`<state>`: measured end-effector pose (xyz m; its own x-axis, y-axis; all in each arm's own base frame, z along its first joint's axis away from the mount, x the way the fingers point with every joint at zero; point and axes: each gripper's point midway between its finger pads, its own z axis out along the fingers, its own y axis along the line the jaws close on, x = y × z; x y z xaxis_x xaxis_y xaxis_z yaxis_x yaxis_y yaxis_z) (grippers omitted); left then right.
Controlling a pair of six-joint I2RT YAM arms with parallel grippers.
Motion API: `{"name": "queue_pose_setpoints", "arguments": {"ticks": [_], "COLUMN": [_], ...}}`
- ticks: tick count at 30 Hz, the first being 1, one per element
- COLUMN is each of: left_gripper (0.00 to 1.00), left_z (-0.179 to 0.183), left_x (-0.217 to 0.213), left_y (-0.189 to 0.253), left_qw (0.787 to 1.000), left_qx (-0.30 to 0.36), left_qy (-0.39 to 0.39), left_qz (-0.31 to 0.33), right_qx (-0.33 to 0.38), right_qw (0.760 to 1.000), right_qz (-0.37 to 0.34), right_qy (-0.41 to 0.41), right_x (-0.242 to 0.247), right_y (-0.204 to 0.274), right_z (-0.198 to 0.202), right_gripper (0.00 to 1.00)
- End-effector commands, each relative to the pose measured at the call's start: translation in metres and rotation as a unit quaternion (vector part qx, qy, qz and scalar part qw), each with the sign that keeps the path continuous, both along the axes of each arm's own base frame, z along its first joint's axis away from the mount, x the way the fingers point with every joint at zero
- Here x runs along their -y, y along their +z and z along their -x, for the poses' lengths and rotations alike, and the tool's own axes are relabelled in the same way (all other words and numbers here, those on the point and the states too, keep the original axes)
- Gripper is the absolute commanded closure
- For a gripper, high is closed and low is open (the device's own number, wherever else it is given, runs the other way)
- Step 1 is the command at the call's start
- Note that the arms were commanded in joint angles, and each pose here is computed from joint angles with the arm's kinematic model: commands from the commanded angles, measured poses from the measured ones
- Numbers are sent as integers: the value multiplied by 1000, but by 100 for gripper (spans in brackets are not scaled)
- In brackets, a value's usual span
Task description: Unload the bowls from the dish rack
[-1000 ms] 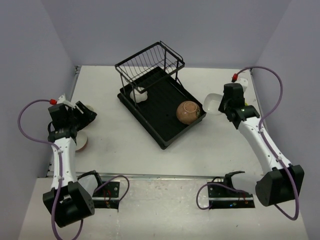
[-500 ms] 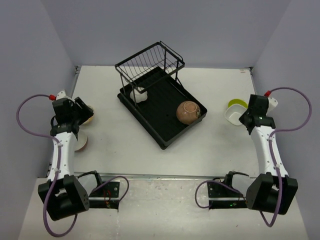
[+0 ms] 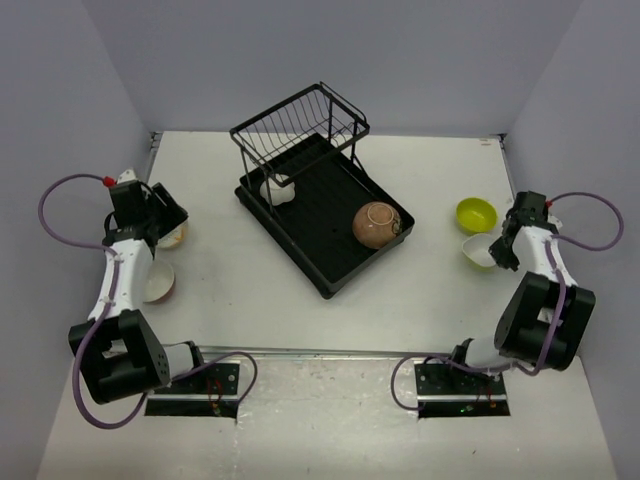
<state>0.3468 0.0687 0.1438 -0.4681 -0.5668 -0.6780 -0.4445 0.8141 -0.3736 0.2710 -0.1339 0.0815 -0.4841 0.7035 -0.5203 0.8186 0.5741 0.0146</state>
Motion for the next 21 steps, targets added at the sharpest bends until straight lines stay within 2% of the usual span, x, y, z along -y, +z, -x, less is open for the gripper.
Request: {"name": "queue_pose_setpoints", "arguments": {"ticks": [1, 5, 15, 18, 19, 21], "left_gripper": [37, 37, 37, 37, 36, 36], "left_z": [-19, -24, -17, -12, -10, -6], "left_x": [-2, 1, 26, 34, 36, 37], "left_y": [31, 41, 44, 45, 46, 48], "left_qw": [999, 999, 997, 996, 996, 996], "left_qx": [38, 50, 50, 46, 44, 40], "left_qy": [-3, -10, -51, -63, -65, -69], "left_qz": [-5, 0, 32, 33, 32, 30], "right_qx": [11, -26, -36, -39, -36, -22], "right_qw": [1000, 999, 998, 997, 997, 998], "right_qz": [-8, -3, -16, -23, -25, -28], "right_qy": [-25, -38, -51, -57, -56, -56], "right_x": [17, 30, 45, 43, 40, 37], "right_y": [1, -19, -32, -33, -32, -28], "right_z": [-17, -19, -33, -33, -29, -29], "right_gripper": [100, 100, 99, 87, 79, 76]}}
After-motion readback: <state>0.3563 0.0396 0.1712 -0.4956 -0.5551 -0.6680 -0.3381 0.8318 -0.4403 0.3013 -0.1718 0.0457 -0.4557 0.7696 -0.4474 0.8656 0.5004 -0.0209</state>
